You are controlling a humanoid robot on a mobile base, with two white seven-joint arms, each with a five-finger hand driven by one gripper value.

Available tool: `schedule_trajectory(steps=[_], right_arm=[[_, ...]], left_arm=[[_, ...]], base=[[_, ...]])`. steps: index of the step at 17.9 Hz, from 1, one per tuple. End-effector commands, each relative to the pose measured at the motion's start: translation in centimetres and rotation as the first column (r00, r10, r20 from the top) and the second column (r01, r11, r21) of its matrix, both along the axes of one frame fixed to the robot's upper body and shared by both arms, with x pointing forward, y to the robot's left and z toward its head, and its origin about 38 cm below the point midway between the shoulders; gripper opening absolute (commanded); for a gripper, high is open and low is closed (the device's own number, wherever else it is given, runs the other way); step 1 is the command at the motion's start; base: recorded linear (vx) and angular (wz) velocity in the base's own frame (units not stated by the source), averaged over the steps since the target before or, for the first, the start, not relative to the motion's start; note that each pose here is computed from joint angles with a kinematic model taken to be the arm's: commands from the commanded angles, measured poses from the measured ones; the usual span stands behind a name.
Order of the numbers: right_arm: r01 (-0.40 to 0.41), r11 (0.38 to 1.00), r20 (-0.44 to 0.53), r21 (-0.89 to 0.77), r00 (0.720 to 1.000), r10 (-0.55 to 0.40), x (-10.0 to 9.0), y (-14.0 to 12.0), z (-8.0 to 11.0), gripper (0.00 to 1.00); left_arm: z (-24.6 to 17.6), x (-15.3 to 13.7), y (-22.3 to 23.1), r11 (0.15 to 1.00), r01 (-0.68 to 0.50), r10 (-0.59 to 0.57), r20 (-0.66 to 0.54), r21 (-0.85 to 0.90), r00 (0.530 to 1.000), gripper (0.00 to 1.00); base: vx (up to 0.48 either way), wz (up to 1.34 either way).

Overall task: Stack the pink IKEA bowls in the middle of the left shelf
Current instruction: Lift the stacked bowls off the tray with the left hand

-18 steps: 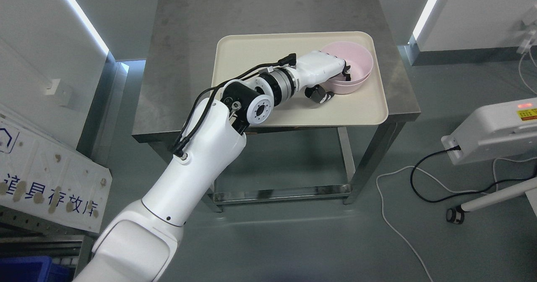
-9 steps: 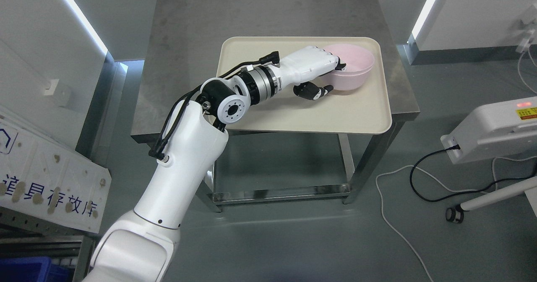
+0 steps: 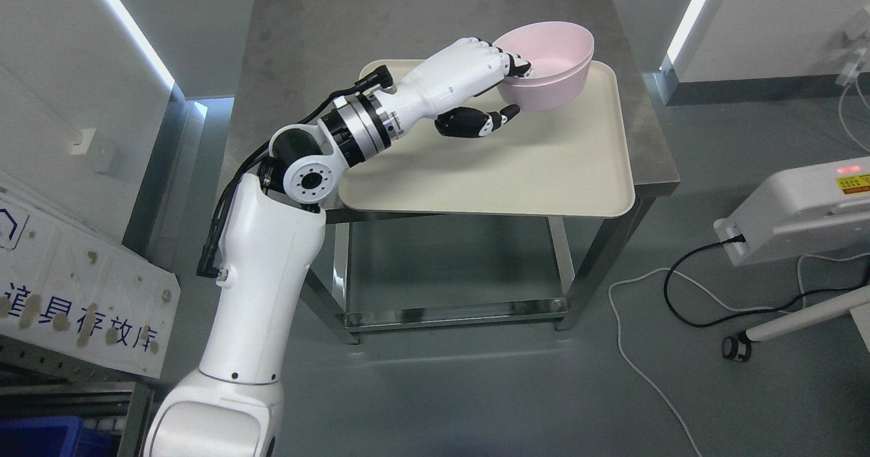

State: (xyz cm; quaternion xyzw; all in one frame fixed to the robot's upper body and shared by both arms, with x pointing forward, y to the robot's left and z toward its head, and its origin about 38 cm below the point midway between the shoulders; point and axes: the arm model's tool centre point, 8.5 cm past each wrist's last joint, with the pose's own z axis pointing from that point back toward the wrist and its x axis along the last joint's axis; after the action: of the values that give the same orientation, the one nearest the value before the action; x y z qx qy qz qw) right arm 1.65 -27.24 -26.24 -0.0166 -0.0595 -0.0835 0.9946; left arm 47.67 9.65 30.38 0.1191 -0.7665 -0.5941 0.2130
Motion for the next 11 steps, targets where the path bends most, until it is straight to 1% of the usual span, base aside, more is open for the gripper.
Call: schedule_trajectory(steps=[1, 5, 8, 11], right_arm=[[-0.002, 1.000, 0.000, -0.015, 1.000, 0.002, 0.0, -1.1, 0.1, 1.00], [-0.002, 1.000, 0.000, -0.015, 1.000, 0.002, 0.0, -1.1, 0.1, 1.00], [-0.001, 1.000, 0.000, -0.017, 1.000, 0.001, 0.0, -1.1, 0.1, 1.00], [-0.001, 1.000, 0.000, -0.017, 1.000, 0.001, 0.0, -1.1, 0.1, 1.00]], left_arm=[[2.3, -3.9, 8.9, 0.972, -0.101, 0.132, 0.133, -0.214, 0.982, 0.01], [0.2, -5.2, 10.5, 0.970, -0.097, 0.132, 0.148, -0.223, 0.980, 0.01], [0.1, -5.4, 10.8, 0.968, -0.089, 0.127, 0.153, -0.236, 0.980, 0.01], [0.8, -6.0, 11.4, 0.963, -0.081, 0.131, 0.184, -0.258, 0.974, 0.02]], base=[[0.000, 0.00], [0.000, 0.00], [0.000, 0.00], [0.003, 0.02]])
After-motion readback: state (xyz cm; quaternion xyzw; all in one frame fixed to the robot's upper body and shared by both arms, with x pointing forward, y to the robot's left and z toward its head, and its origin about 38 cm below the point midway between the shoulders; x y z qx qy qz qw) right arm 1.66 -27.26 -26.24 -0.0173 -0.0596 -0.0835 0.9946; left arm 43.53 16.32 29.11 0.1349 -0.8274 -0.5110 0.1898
